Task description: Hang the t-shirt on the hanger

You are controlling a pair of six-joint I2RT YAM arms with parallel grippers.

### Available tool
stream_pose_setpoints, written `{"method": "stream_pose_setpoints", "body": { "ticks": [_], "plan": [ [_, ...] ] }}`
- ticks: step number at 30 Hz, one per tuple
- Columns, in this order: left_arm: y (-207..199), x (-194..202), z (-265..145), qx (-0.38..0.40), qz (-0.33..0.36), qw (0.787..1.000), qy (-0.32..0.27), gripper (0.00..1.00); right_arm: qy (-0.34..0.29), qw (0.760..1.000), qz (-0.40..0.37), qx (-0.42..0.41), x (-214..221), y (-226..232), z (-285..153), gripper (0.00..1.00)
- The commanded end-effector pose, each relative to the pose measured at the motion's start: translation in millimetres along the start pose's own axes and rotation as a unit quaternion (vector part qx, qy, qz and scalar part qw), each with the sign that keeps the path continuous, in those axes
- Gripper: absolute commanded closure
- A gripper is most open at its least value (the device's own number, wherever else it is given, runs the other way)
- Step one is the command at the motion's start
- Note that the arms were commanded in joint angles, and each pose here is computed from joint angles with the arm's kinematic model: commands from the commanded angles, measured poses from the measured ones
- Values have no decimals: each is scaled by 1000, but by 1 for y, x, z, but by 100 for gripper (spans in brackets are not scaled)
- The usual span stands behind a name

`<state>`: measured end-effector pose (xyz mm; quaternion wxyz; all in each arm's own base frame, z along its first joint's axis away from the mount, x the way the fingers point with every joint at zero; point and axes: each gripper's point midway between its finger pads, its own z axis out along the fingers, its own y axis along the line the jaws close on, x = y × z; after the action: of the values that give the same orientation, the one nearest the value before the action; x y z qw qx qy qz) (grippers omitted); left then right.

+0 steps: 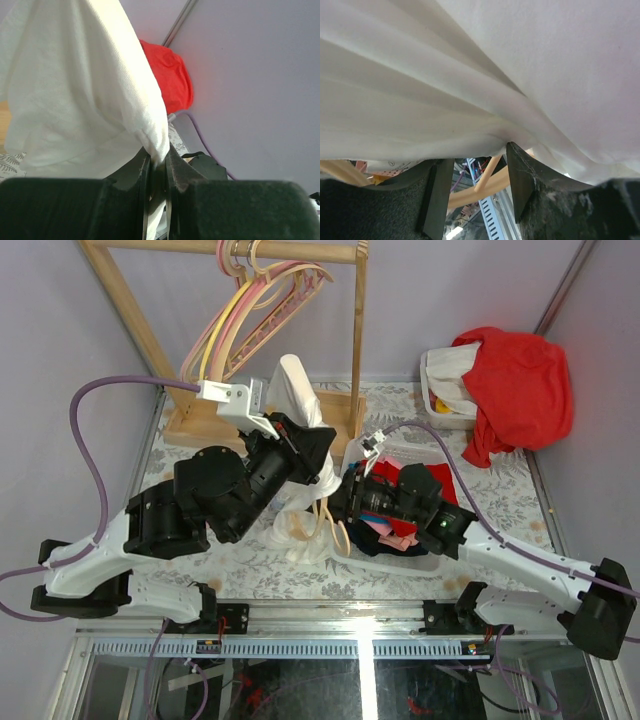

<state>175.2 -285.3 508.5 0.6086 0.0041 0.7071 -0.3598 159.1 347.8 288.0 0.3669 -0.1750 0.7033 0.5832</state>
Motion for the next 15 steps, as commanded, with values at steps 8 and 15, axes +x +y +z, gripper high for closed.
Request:
{"method": "stream_pose_setpoints", "body": {
  "ticks": [8, 15],
  "plan": [
    [-11, -38, -5, 28, -63, 996, -58, 100, -20, 998, 9, 58, -13, -6, 20, 58],
    [-12, -39, -6, 31, -69, 995, -63, 100, -17, 996, 14, 83, -9, -15, 22, 58]
  ]
}}
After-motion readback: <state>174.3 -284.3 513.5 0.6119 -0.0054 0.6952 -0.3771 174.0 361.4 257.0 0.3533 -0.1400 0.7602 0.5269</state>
